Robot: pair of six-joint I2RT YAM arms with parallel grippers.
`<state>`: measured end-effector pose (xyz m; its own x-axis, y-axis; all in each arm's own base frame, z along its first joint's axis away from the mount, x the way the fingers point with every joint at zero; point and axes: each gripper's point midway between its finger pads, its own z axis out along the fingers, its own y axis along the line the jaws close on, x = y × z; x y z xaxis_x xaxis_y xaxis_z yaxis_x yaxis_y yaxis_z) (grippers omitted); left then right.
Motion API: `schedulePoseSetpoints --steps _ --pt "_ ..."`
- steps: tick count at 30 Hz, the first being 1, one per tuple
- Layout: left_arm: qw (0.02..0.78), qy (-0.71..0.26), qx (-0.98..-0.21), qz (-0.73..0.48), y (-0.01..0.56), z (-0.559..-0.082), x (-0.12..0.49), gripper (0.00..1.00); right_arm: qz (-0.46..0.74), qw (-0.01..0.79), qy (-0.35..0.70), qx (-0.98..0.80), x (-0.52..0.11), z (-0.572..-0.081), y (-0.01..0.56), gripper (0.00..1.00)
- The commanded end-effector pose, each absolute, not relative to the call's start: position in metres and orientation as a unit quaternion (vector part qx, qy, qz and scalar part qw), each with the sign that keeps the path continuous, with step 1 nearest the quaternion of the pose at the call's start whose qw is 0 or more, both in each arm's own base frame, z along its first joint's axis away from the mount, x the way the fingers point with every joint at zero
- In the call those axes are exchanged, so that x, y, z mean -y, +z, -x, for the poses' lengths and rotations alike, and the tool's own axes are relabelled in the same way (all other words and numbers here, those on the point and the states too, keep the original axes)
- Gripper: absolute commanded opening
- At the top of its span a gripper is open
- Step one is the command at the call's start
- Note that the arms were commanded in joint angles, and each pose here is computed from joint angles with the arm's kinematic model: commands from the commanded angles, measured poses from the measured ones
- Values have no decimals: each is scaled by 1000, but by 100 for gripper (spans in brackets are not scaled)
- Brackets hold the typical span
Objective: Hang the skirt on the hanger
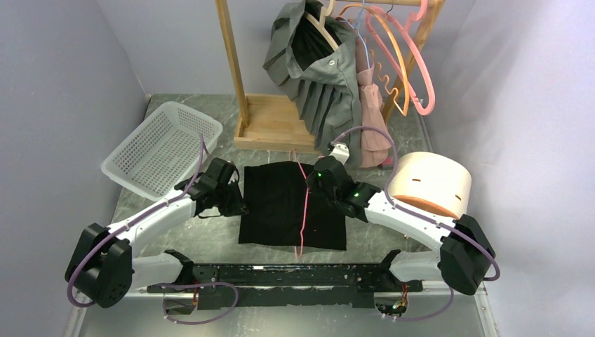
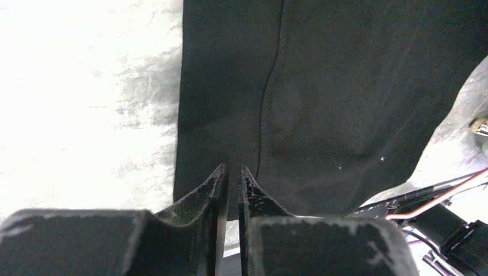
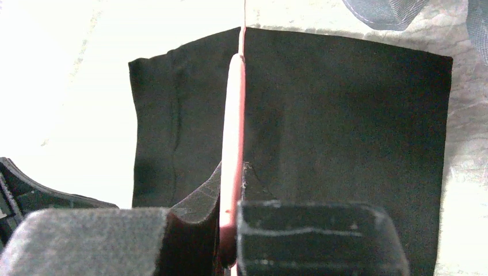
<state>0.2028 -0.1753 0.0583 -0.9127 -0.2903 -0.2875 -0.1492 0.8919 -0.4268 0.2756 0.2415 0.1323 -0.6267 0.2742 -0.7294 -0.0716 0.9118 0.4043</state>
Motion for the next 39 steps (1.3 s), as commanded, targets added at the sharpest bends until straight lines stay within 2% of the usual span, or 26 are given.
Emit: schedulePoseSetpoints --steps 1,7,14,17,19,23,26,31,34,39 --pt "211 -218 -947 106 80 -217 180 17 -69 456 227 -858 -242 -281 167 0" --pt "255 -238 -932 99 106 -229 183 22 -66 478 247 -840 -235 -275 209 0" --pt "350 -259 -896 92 175 -248 178 38 12 497 263 -827 -230 -257 263 0" --pt "409 -271 -868 75 221 -256 175 52 79 500 267 -820 -232 -245 289 0" --pt "457 -285 -841 43 259 -259 175 57 132 501 272 -811 -235 -235 305 0" --pt "551 -301 -777 -53 336 -257 178 72 217 505 276 -788 -240 -222 329 0" --pt "601 -309 -721 -151 381 -246 186 79 264 515 272 -769 -244 -221 350 0" --pt "636 -328 -612 -335 415 -219 215 78 357 514 301 -720 -265 -209 375 0" --pt "635 -334 -553 -425 408 -207 232 72 400 510 319 -692 -278 -203 382 0" --pt "597 -307 -478 -567 376 -188 241 72 444 500 332 -666 -289 -197 380 0"
